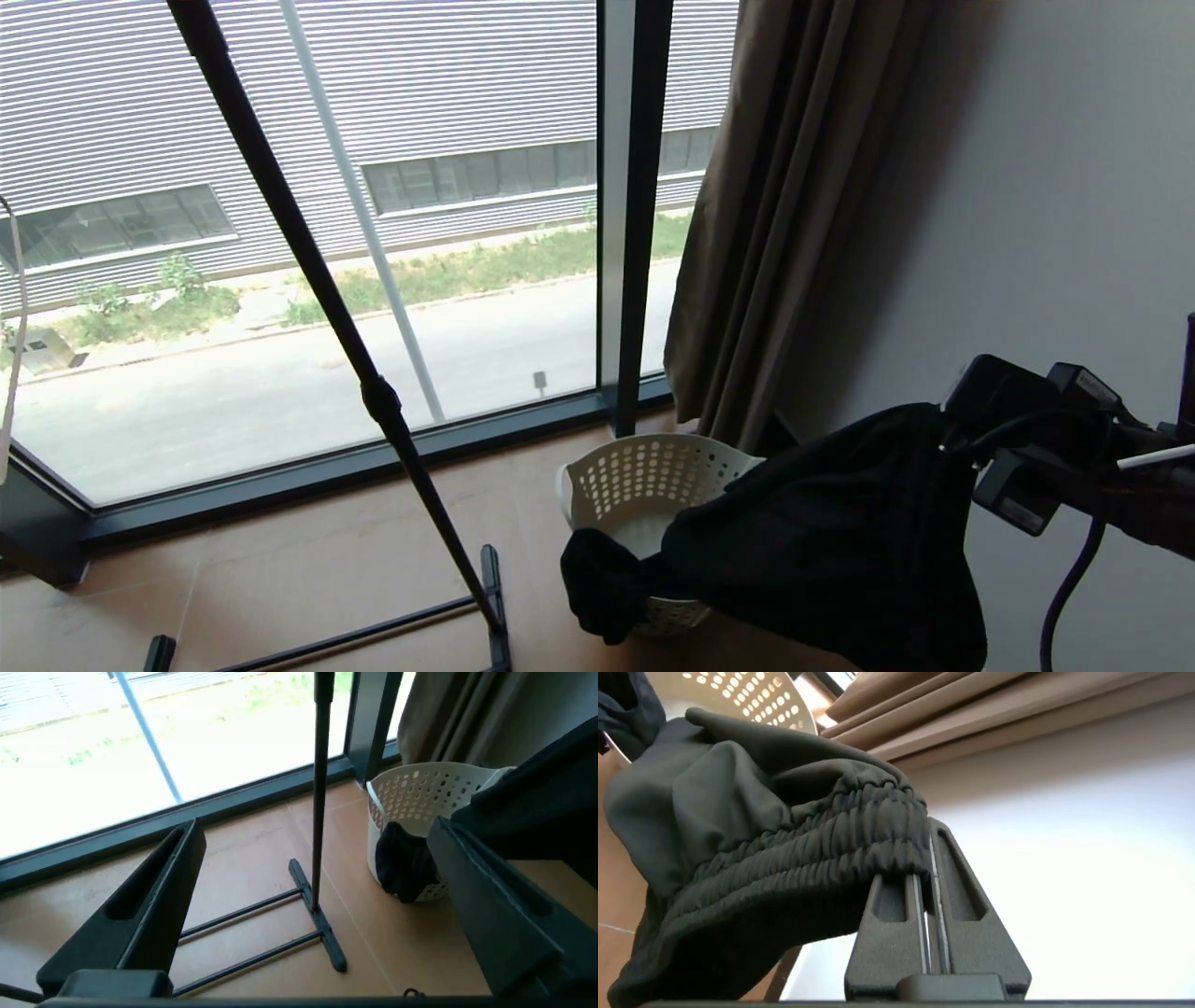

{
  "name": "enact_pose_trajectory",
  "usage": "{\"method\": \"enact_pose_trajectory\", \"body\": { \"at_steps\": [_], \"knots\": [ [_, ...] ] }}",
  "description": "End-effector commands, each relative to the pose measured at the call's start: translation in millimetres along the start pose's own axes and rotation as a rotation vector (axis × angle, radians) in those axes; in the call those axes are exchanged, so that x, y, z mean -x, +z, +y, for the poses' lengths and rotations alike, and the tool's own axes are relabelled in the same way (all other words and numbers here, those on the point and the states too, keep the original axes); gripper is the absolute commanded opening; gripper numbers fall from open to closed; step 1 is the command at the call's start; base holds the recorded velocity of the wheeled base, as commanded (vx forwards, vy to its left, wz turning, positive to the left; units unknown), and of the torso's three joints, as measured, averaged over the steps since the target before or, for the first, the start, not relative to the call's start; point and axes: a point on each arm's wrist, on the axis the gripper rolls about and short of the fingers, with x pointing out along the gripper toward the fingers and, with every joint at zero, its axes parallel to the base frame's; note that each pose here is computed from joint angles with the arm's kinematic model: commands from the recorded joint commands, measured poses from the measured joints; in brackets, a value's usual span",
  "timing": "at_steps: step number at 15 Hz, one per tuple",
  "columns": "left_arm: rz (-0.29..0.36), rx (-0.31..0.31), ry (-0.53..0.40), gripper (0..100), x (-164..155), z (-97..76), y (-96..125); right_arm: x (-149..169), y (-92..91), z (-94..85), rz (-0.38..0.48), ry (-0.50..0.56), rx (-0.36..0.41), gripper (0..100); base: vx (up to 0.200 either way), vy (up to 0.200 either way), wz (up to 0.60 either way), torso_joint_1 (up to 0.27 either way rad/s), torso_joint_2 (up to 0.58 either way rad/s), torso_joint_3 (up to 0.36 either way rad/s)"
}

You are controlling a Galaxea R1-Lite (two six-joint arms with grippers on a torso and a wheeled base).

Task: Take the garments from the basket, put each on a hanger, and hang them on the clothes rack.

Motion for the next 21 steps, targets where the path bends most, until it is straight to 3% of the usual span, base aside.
{"method": "enact_pose_trajectory", "body": {
  "at_steps": [1,13,21],
  "knots": [
    [0.0,0.001,0.0,100,0.0,0.0,0.0,-0.5,-0.1,0.4,0.001,0.001,0.001,0,0.0,0.0,0.0,0.154,-0.51,-0.154],
    [0.003,-0.011,-0.002,100,-0.3,0.0,-0.4,1.8,-0.8,2.5,-0.022,0.024,0.008,0,0.0,0.0,0.0,0.204,-0.56,-0.163],
    [0.001,-0.012,-0.003,100,-0.1,-0.1,-0.4,1.7,-3.2,5.2,-0.014,0.033,0.009,0,0.0,0.0,0.0,0.179,-0.41,-0.225]
  ]
}}
